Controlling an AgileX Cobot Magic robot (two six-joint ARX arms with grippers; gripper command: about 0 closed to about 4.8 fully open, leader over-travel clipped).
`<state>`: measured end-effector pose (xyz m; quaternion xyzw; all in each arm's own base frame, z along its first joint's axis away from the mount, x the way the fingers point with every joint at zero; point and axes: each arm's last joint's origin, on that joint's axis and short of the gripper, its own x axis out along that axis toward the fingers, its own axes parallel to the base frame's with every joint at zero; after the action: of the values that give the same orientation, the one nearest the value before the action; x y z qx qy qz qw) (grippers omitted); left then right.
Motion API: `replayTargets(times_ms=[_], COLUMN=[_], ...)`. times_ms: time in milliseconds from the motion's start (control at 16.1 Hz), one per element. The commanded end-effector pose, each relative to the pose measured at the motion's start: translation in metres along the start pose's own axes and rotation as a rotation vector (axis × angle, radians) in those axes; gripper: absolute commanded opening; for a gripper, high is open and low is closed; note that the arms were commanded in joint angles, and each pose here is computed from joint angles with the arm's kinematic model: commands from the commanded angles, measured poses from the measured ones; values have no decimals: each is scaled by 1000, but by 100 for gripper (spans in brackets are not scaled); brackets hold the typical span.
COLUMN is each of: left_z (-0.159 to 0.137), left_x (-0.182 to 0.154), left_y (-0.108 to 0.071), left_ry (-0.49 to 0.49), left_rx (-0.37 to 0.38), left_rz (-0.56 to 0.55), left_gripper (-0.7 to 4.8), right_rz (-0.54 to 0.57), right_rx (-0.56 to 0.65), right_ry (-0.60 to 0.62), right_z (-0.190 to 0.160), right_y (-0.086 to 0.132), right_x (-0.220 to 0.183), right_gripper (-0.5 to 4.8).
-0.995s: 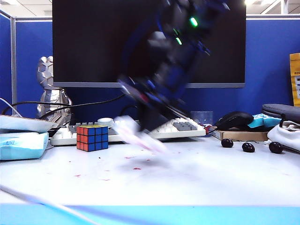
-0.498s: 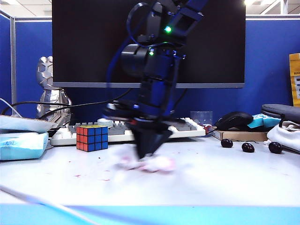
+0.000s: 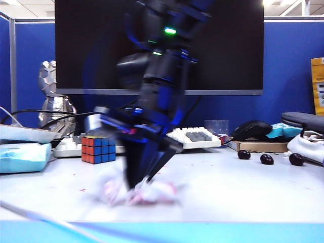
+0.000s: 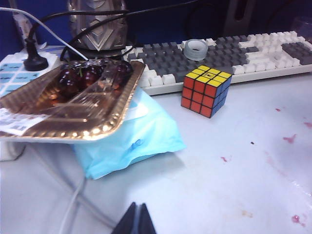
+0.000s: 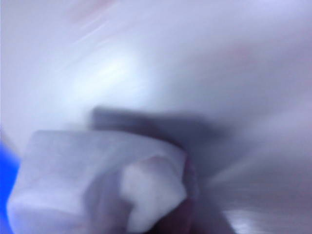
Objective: Use the wet wipes on the table to wipe the cherry juice off the table, then put the wipes back on the table.
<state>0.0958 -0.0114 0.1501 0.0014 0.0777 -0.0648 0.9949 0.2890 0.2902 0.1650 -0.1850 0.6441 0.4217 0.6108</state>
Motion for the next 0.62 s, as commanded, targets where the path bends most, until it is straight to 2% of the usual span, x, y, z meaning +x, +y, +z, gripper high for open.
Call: replayTargets(times_ms=[62,124,187,249,373,436,622], left_z=[-1,-1,-1,-1,-1,-1,-1], left_x=[0,0,0,0,0,0,0], left_y=[0,0,0,0,0,0,0], left_ry=[8,8,8,8,8,8,8], left_rx=[-4,-4,-4,-4,-4,-4,-4], left_rz=[-4,-4,-3,-4,-4,-3,-3], left_gripper=[-2,-2,-2,-2,-2,-2,-2], right_rz=[-73,-193,-336,-373,-355,-317,-170], right_rx=[-33,-18,30,70,86,76,-1], right_ry=[60,59,2,-76,-246,-306,-334], right_z=[-3,-2,2,8,21,28,45], right_y=[4,0,-15,-28,-42,-40,-16], right_x=[10,9,5,0,-9,-13,-10], right_gripper=[-6,-6,-6,-6,-6,-6,-6])
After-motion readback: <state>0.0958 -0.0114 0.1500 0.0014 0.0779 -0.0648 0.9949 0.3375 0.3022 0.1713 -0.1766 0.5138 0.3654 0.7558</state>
